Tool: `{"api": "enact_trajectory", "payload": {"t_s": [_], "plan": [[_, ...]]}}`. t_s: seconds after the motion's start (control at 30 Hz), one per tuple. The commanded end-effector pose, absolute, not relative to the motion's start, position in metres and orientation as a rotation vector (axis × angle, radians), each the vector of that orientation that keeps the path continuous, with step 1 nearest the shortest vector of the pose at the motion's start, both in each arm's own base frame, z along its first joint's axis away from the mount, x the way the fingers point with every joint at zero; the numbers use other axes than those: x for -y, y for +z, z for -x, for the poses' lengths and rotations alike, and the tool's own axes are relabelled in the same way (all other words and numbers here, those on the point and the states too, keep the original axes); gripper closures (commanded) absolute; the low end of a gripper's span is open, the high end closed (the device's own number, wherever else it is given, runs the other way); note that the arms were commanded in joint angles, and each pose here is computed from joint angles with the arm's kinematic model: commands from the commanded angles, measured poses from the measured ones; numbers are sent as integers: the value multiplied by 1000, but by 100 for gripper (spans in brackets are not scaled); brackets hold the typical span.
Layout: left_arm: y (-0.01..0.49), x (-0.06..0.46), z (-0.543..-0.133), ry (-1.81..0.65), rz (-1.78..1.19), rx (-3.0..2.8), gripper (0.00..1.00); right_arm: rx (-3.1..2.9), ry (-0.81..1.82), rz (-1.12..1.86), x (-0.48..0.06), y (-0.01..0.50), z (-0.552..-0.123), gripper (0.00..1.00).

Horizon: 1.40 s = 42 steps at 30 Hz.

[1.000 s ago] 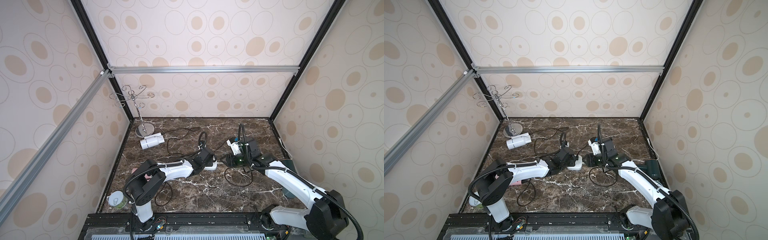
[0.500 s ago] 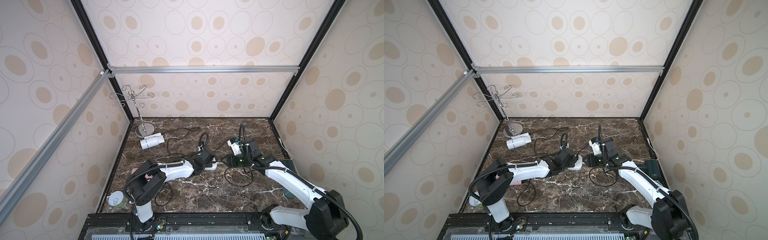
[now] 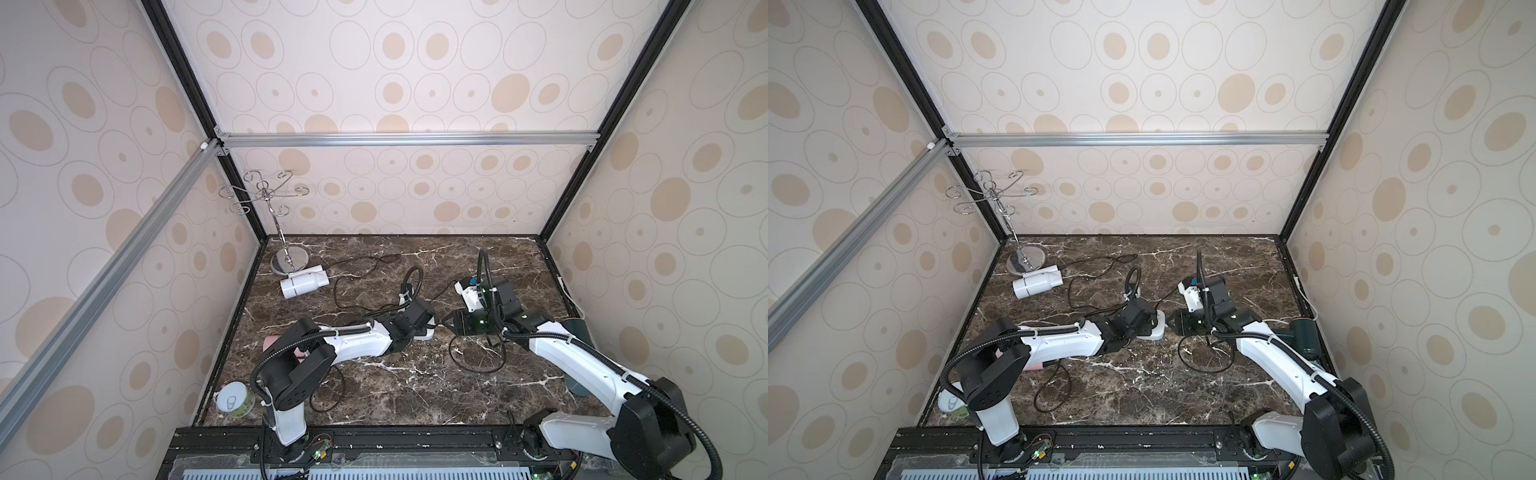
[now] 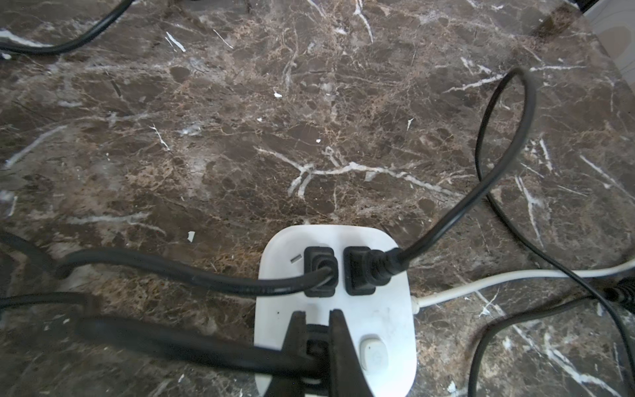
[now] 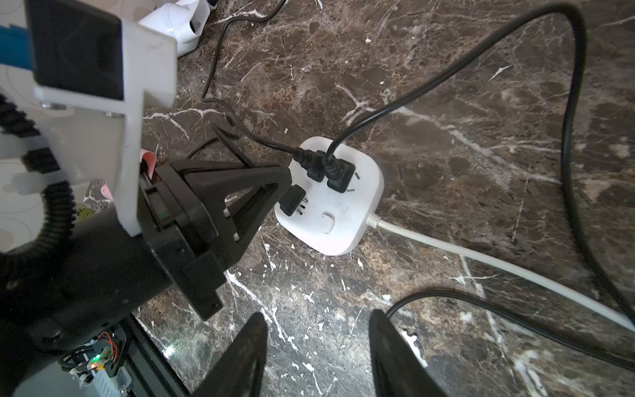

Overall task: Charge the blow dryers
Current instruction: Insert the plug into the socket.

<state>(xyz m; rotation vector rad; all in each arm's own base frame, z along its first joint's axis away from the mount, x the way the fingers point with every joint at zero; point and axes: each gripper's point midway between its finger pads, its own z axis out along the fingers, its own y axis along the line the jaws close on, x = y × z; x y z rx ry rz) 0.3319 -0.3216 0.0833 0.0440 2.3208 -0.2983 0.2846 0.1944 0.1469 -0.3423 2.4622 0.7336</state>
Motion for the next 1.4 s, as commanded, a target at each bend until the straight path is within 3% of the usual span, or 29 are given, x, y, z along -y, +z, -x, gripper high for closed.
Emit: {"api": "enact_trajectory", "payload": {"t_s": [0.0,0.57,1.0,1.37], "plan": [[69,324,-318,-188,-145,-2363,100,-2474,728,353,-192,141,-283,50],[32,331,-295,69,-249,-2420,100,-2476,713,349,-190,142,-283,50],[27,320,-281,-23,-174,-2413,100,-2478,706,344,-188,141,-282,50],[-3,305,-264,96,-201,-2513,100,-2486,699,341,-187,140,-282,50]]}}
